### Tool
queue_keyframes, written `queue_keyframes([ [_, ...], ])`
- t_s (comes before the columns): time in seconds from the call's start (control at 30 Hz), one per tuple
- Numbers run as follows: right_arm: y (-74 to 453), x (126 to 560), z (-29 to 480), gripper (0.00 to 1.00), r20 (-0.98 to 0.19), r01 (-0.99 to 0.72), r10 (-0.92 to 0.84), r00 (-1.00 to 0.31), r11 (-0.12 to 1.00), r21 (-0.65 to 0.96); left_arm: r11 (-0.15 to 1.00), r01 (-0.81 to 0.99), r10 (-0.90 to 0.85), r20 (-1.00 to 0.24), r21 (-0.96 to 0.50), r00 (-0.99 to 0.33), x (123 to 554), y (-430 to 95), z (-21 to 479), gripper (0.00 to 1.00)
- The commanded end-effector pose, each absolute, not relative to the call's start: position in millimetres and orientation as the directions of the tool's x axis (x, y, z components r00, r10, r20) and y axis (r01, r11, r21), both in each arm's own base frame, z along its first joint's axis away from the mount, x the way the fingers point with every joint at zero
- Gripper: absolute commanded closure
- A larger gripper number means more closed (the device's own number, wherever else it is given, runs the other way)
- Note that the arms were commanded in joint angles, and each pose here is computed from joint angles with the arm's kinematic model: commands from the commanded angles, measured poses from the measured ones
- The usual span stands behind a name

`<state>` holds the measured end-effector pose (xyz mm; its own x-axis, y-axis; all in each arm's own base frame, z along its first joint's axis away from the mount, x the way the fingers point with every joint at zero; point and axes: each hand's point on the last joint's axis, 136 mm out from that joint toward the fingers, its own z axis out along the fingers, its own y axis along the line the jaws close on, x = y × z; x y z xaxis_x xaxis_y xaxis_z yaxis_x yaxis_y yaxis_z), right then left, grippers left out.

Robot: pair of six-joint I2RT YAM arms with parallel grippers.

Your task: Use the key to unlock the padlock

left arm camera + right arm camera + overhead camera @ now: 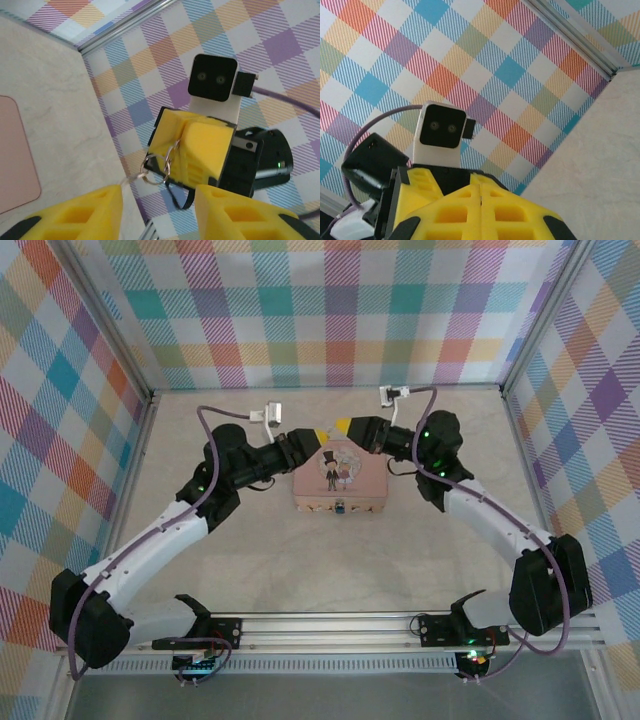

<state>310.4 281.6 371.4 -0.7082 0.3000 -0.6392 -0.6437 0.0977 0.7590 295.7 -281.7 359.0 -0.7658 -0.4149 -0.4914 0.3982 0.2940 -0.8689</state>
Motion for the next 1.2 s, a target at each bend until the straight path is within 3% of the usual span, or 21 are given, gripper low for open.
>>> queue_keyframes([
  [0.0,277,287,383,1.00,-0.699,-0.701,0.155,-0.698,0.052,0.711,0.302,0.454,-0.348,-0.540,-0.839,-0.766,286,-271,380,0.51],
  [0.1,277,276,382,1.00,-0.709,-0.708,0.040,-0.704,0.025,0.705,0.284,0.483,-0.281,-0.553,-0.828,-0.784,284,-272,387,0.43],
  [0.2,279,263,380,1.00,-0.696,-0.696,-0.081,-0.714,-0.034,0.718,0.285,0.536,-0.166,-0.592,-0.794,-0.788,276,-278,387,0.42],
  [0.37,281,255,375,1.00,-0.655,-0.647,-0.181,-0.733,-0.109,0.755,0.225,0.578,0.011,-0.591,-0.784,-0.806,264,-293,381,0.65],
  [0.53,282,256,374,1.00,-0.655,-0.644,-0.192,-0.731,-0.122,0.755,0.179,0.573,0.084,-0.568,-0.800,-0.819,254,-298,375,0.72],
  [0.67,283,256,376,1.00,-0.654,-0.641,-0.199,-0.730,-0.133,0.756,0.186,0.567,0.115,-0.556,-0.802,-0.823,251,-301,368,0.68],
  [0.87,284,256,376,1.00,-0.652,-0.638,-0.204,-0.730,-0.137,0.758,0.163,0.577,0.156,-0.557,-0.800,-0.816,245,-311,368,0.69],
  [0.97,285,253,378,1.00,-0.654,-0.638,-0.212,-0.726,-0.148,0.756,0.161,0.585,0.160,-0.564,-0.795,-0.810,245,-312,368,0.76],
  [1.1,286,252,379,1.00,-0.659,-0.642,-0.215,-0.721,-0.151,0.752,0.151,0.587,0.165,-0.565,-0.796,-0.809,244,-315,370,0.95],
  [1.17,286,252,378,1.00,-0.655,-0.638,-0.220,-0.723,-0.154,0.755,0.150,0.589,0.164,-0.567,-0.794,-0.807,245,-315,371,0.98],
])
